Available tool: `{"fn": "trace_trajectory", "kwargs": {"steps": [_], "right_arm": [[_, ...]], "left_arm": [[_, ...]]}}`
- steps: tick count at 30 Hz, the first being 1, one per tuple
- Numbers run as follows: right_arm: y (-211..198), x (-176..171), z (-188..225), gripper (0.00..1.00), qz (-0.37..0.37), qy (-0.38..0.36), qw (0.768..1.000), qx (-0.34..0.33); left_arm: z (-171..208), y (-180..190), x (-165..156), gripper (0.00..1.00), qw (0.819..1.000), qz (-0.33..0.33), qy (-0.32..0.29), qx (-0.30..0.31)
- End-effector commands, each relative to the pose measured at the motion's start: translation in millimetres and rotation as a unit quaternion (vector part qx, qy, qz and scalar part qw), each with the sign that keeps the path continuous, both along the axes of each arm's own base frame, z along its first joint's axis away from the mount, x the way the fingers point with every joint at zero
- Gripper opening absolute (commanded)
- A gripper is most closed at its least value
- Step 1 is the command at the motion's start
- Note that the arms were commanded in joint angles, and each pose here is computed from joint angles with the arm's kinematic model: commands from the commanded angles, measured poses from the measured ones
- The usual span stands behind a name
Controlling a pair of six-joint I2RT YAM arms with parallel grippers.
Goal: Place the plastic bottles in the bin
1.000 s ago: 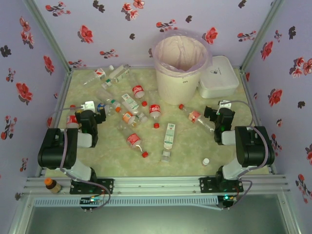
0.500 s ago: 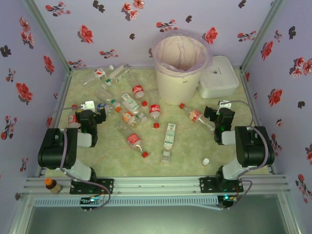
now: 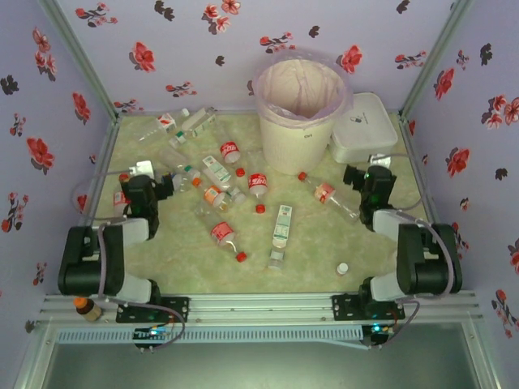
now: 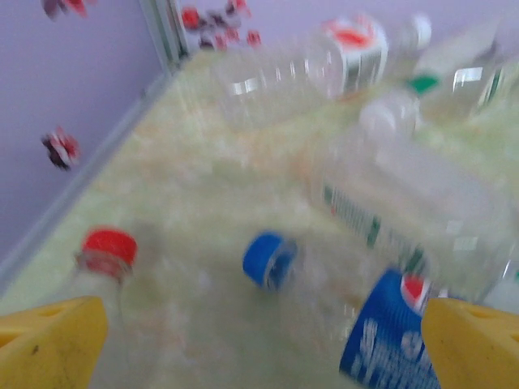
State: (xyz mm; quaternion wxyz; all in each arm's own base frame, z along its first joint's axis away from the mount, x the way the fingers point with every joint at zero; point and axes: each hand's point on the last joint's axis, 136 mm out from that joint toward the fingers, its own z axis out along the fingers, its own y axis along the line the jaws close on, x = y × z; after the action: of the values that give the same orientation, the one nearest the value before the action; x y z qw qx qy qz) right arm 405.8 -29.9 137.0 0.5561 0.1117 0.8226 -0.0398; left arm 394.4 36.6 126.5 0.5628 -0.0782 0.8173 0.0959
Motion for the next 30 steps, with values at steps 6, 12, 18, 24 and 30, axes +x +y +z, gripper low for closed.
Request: {"fn": "trace_trajectory", "kwargs": {"steps": [6,12,18,24,30], "right_arm": [[-38,-57,37,0.99,-0.188,0.117,0.972,0.085],[-25,-117,11,0.99,-0.286,0.221,0.907,0.215],[29,-122,-25,0.99,-0.309,0.24,0.823,0.411],[62,-102,-27,0.99,-0.314,0.187,0.798,0.48],[87,-83,-51,0.99,-0.324,0.194,0.76,0.529]], "left_arm": [[90,-5,-9,1.0,0.997,0.022,0.037,-0.065],[95,-33,-28,1.0,0.984,-0.005,0.131,-0.118],[91,-68,-34,0.99,0.964,-0.041,0.162,-0.206],[93,-81,-35,0.99,0.957,-0.053,0.164,-0.231],[95,-82,-31,0.99,0.957,-0.049,0.153,-0.243]]}}
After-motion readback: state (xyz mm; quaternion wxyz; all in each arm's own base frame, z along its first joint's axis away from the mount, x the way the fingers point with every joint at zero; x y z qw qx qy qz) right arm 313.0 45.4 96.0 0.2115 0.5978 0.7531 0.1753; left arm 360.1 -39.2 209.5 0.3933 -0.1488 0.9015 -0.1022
